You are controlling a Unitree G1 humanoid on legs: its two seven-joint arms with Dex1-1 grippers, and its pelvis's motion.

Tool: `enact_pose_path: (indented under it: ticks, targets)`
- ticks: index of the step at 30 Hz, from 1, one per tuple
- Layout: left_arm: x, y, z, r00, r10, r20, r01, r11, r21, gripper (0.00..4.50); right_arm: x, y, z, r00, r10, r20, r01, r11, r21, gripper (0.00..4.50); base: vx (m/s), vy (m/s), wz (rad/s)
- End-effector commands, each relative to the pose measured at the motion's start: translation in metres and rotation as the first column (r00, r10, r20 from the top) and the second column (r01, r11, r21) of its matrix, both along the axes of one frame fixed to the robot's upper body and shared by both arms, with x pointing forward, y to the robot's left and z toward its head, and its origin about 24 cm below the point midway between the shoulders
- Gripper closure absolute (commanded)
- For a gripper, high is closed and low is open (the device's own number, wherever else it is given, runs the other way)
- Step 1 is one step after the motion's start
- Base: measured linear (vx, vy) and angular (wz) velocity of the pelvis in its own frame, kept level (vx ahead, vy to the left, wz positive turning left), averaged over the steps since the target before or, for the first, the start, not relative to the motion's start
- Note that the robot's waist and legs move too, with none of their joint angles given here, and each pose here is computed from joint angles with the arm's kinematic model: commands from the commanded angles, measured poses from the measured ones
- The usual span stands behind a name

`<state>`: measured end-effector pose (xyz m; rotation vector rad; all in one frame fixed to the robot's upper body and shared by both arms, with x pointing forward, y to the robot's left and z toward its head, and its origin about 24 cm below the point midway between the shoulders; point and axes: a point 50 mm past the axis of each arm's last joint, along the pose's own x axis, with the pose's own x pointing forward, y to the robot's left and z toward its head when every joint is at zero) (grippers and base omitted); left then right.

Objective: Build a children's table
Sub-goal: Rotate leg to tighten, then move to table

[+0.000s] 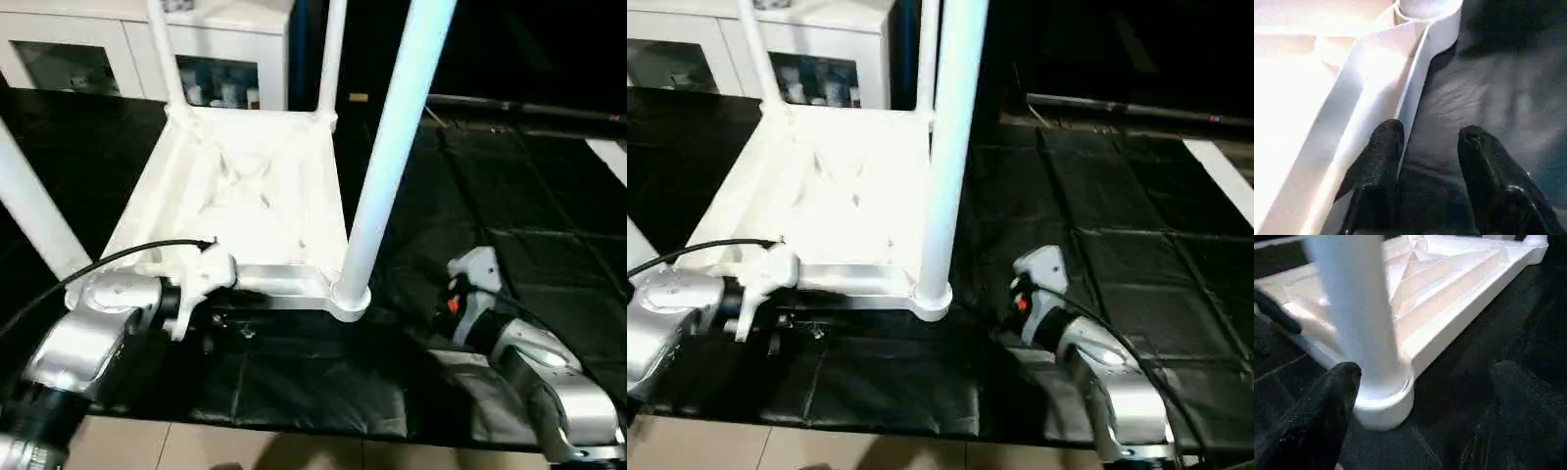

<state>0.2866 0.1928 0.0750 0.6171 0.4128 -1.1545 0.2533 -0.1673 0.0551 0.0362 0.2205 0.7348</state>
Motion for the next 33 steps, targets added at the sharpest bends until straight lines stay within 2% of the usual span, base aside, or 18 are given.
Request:
enact_pose_path:
  ticks: [1, 4, 5, 10, 14, 16, 17, 18, 19, 20, 21, 22, 23, 24, 25, 28, 31, 33]
  targets:
    - [0.002, 0.015, -0.007, 0.997, 0.071, -0.008, -0.07, 0.993, 0.092, 2.12, -0.002, -0.002, 0.001, 1.0, 0.005, 0.007, -0.005, 1.0, -0.003, 0.0, 0.0, 0.0, 0.0]
    - [-0.003, 0.019, -0.008, 0.996, 0.076, -0.048, -0.071, 0.993, 0.099, 1.89, -0.004, -0.004, 0.0, 1.0, -0.006, 0.008, 0.007, 1.0, -0.022, 0.0, 0.0, 0.0, 0.0]
    - [-0.008, 0.027, -0.008, 0.994, 0.089, -0.068, -0.079, 0.988, 0.132, 1.89, -0.005, -0.006, 0.0, 1.0, -0.018, 0.012, 0.019, 1.0, -0.02, 0.0, 0.0, 0.0, 0.0]
    - [-0.009, 0.043, -0.007, 0.993, 0.114, -0.044, -0.105, 0.98, 0.169, 1.49, -0.007, -0.006, 0.001, 1.0, -0.014, 0.018, 0.014, 1.0, -0.007, 0.0, 0.0, 0.0, 0.0]
    - [-0.014, 0.042, 0.009, 0.992, 0.119, -0.047, -0.117, 0.992, 0.035, 1.12, -0.009, -0.005, 0.001, 0.999, -0.02, 0.027, 0.02, 1.0, 0.002, 0.0, 0.0, 0.0, 0.0]
    - [-0.018, 0.034, 0.021, 0.991, 0.123, -0.057, -0.129, 0.983, -0.128, 1.0, -0.008, -0.004, 0.003, 0.998, -0.047, 0.031, 0.046, 0.999, 0.02, 0.0, 0.0, 0.0, 0.0]
    - [-0.021, 0.028, 0.03, 0.987, 0.14, -0.076, -0.155, 0.948, -0.278, 0.97, -0.008, -0.001, 0.004, 0.997, -0.065, 0.032, 0.064, 0.997, 0.034, 0.0, 0.0, 0.0, 0.0]
    - [-0.022, 0.026, 0.033, 0.985, 0.157, -0.074, -0.174, 0.921, -0.348, 0.75, -0.006, -0.001, 0.005, 0.995, -0.086, 0.04, 0.085, 0.996, 0.039, 0.0, 0.0, 0.0, 0.0]
    - [-0.022, 0.025, 0.034, 0.982, 0.173, -0.069, -0.186, 0.903, -0.387, 0.75, -0.005, -0.001, 0.006, 0.994, -0.103, 0.048, 0.101, 0.994, 0.042, 0.0, 0.0, 0.0, 0.0]
    - [-0.023, 0.024, 0.034, 0.973, 0.224, -0.052, -0.223, 0.864, -0.451, 0.58, -0.002, -0.001, 0.007, 0.986, -0.156, 0.05, 0.153, 0.986, 0.059, 0.0, 0.0, 0.0, 0.0]
    - [-0.023, 0.024, 0.034, 0.973, 0.224, -0.052, -0.223, 0.864, -0.451, 0.58, -0.002, -0.001, 0.007, 0.986, -0.156, 0.05, 0.153, 0.986, 0.059, 0.0, 0.0, 0.0, 0.0]
    - [-0.023, 0.02, 0.033, 0.953, 0.301, -0.03, -0.275, 0.821, -0.501, 0.54, -0.002, 0.0, 0.009, 0.981, -0.182, 0.062, 0.178, 0.982, 0.067, 0.0, 0.0, 0.0, 0.0]
    - [-0.022, 0.016, 0.03, 0.927, 0.376, -0.019, -0.329, 0.785, -0.524, 0.54, -0.002, 0.001, 0.009, 0.977, -0.199, 0.076, 0.196, 0.979, 0.052, 0.0, 0.0, 0.0, 0.0]
    - [-0.022, 0.015, 0.029, 0.919, 0.394, -0.017, -0.342, 0.777, -0.529, 0.28, -0.002, 0.001, 0.009, 0.976, -0.203, 0.08, 0.2, 0.979, 0.047, 0.0, 0.0, 0.0, 0.0]
    - [-0.022, 0.01, 0.024, 0.871, 0.491, -0.032, -0.426, 0.719, -0.55, 0.2, -0.003, 0.002, 0.009, 0.967, -0.234, 0.1, 0.23, 0.972, 0.051, 0.0, 0.0, 0.0, 0.0]
    - [-0.025, 0.001, 0.016, 0.797, 0.601, -0.059, -0.522, 0.637, -0.567, 0.1, -0.002, 0.0, 0.011, 0.923, -0.37, 0.11, 0.36, 0.928, 0.1, 0.0, 0.0, 0.0, 0.0]
    - [-0.029, -0.004, 0.007, 0.744, 0.664, -0.072, -0.574, 0.582, -0.576, 0.1, -0.004, -0.002, 0.005, 0.898, -0.429, 0.101, 0.428, 0.903, 0.038, 0.0, 0.0, 0.0, 0.0]
    - [-0.032, -0.005, -0.002, 0.711, 0.701, -0.058, -0.61, 0.573, -0.547, 0.1, -0.009, 0.0, -0.004, 0.909, -0.413, 0.058, 0.413, 0.911, 0.015, 0.0, 0.0, 0.0, 0.0]
